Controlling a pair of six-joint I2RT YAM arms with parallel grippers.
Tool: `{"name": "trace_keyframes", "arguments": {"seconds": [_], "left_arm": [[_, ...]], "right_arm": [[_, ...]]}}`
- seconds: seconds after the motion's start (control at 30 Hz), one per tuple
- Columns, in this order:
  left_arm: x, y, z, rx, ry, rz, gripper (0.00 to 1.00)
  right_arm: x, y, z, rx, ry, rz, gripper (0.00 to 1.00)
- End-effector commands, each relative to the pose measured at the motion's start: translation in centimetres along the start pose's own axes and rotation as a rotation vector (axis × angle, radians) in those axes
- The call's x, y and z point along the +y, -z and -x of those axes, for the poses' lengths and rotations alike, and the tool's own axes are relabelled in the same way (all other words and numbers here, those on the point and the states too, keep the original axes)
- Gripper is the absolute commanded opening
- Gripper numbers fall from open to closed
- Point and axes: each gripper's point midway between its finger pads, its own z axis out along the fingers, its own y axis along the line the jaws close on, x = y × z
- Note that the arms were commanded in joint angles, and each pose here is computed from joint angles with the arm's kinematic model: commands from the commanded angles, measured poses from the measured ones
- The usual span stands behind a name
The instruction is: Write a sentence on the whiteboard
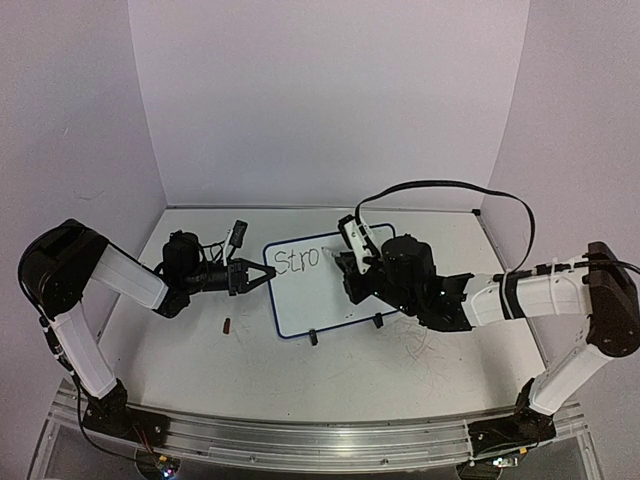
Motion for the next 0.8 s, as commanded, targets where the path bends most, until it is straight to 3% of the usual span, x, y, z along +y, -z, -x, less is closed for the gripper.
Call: {"name": "trace_keyframes", "arguments": {"seconds": [0.0,0.77], "left_arm": [[-0.89,0.06,0.52,-0.004,-0.022,-0.023,0.0],[-1.12,0.18,0.71,-0.008,-0.03,-0.024,0.0]], "right_arm": [[0.46,-0.18,2.79,-0.073,-0.01,0.016,0.0],[0.27,-1.15,1.92,-0.044,-0.021,-0.014,0.0]]}}
